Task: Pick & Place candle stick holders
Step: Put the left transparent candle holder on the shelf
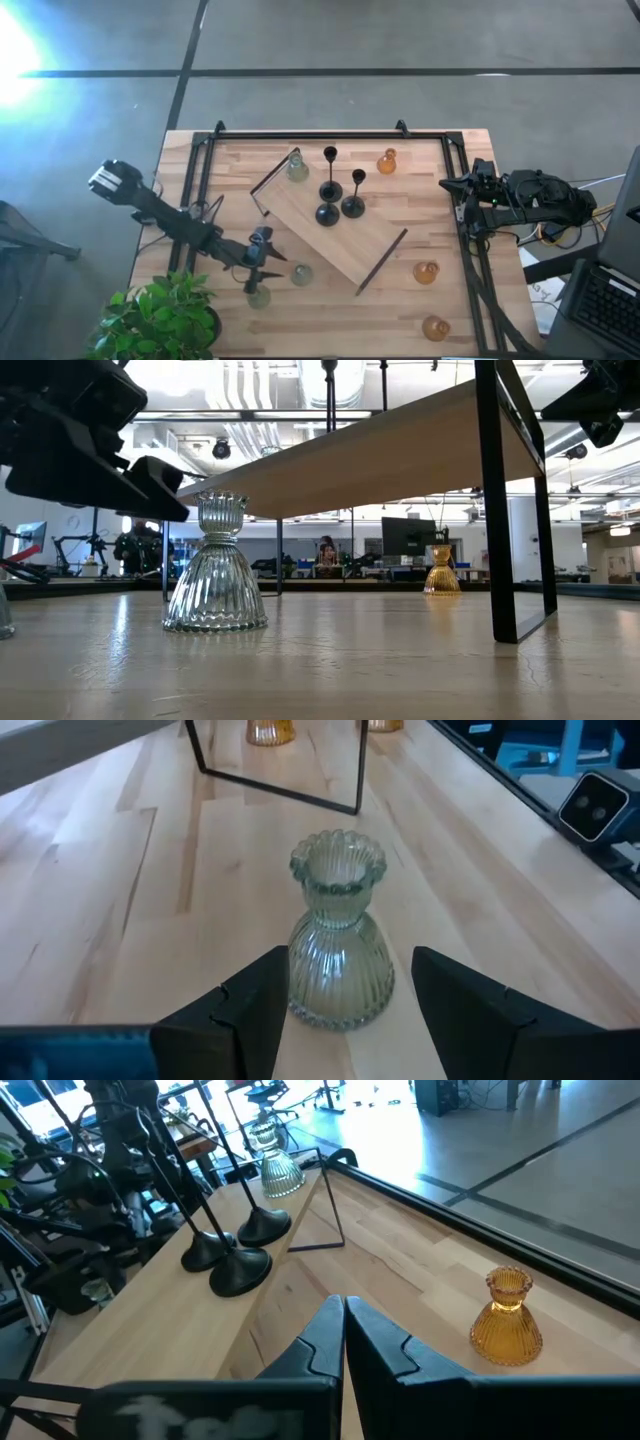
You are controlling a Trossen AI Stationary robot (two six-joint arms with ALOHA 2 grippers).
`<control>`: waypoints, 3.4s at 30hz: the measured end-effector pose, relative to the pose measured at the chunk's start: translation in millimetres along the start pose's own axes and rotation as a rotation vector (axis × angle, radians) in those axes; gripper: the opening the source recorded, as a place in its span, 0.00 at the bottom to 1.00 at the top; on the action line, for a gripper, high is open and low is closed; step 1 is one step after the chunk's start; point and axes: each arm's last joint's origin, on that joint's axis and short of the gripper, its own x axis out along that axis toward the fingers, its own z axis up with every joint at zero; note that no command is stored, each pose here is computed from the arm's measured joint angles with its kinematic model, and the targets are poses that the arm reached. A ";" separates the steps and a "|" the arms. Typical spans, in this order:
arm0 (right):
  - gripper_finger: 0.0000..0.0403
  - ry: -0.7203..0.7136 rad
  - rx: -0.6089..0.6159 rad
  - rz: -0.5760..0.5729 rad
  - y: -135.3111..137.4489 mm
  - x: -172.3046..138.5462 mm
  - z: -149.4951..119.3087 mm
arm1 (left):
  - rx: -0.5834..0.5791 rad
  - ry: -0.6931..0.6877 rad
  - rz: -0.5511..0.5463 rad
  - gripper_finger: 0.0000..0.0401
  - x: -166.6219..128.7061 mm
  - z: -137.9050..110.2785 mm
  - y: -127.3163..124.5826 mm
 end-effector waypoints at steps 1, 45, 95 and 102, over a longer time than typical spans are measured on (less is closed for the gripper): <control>0.02 0.000 0.000 0.000 0.0 0.0 0.0 | -0.001 0.000 0.000 0.54 1.2 1.1 -0.4; 0.02 0.000 0.000 0.000 0.0 0.0 0.0 | -0.015 0.199 -0.416 0.54 -95.4 -42.2 -27.5; 0.02 0.000 0.000 0.000 0.0 0.0 0.0 | 0.117 -0.065 -0.317 0.54 -46.7 -46.6 -43.6; 0.02 0.000 0.000 0.000 0.0 0.0 0.0 | 0.112 -0.083 -0.315 0.54 -43.2 -46.3 -43.7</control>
